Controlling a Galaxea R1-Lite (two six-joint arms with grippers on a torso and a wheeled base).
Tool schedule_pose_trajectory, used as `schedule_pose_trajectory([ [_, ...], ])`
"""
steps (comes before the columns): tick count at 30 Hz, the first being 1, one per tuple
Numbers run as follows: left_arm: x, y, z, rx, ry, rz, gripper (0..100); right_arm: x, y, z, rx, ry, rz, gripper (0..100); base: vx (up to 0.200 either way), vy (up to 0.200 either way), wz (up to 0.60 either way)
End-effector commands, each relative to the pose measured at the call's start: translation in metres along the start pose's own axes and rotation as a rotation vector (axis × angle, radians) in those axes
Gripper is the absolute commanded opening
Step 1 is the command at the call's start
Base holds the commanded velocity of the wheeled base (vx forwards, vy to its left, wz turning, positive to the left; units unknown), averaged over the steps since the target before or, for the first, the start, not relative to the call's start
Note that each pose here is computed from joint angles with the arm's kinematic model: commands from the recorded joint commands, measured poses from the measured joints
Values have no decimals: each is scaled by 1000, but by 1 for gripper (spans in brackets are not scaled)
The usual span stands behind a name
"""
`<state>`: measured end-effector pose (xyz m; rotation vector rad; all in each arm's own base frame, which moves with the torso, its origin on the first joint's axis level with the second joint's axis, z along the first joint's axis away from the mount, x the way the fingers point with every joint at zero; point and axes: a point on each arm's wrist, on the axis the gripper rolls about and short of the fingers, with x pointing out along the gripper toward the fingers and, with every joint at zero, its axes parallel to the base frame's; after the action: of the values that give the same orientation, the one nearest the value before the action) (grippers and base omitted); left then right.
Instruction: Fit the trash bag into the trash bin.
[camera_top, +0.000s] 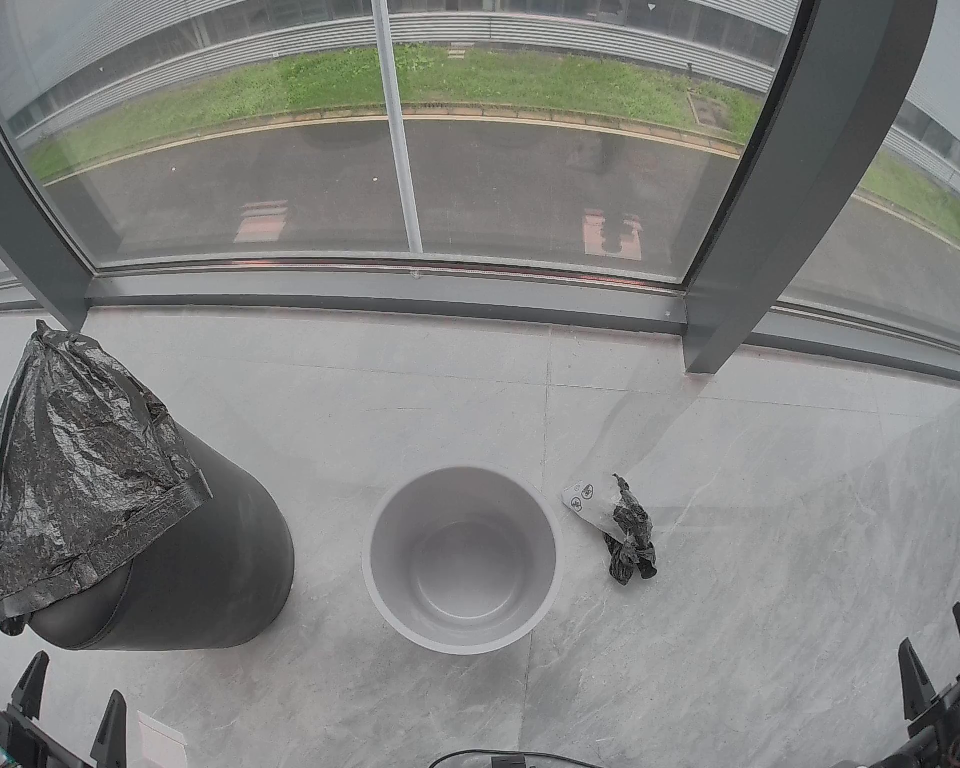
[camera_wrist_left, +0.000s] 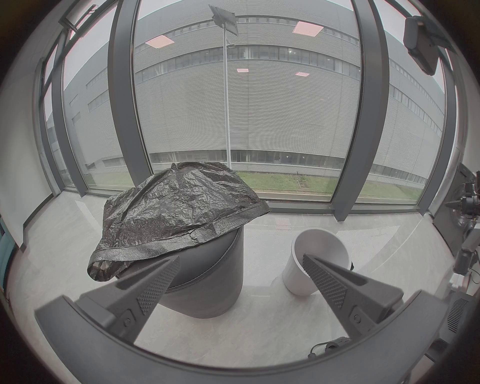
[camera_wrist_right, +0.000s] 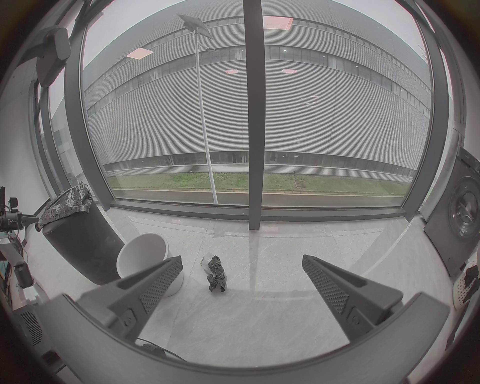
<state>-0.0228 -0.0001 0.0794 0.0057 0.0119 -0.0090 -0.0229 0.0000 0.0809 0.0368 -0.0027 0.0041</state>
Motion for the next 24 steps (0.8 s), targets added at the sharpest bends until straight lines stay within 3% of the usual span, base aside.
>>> schedule_pose_trajectory([
  [1,0,0,-4,-1,-6,0,100,0,0,-5,0,1,1,100,0,0,0],
  [17,0,0,-4,-32,-10,9,100,0,0,-5,-31,1,11,100,0,0,0],
  [22,0,0,-2,-12,-20,18,100,0,1,-4,-91,-9,71,100,0,0,0],
  [23,-3,1,9,-6,-69,32,100,0,1,-4,-97,-15,73,100,0,0,0],
  [24,-13,2,41,-27,-173,49,100,0,2,-4,-99,-17,74,100,0,0,0],
])
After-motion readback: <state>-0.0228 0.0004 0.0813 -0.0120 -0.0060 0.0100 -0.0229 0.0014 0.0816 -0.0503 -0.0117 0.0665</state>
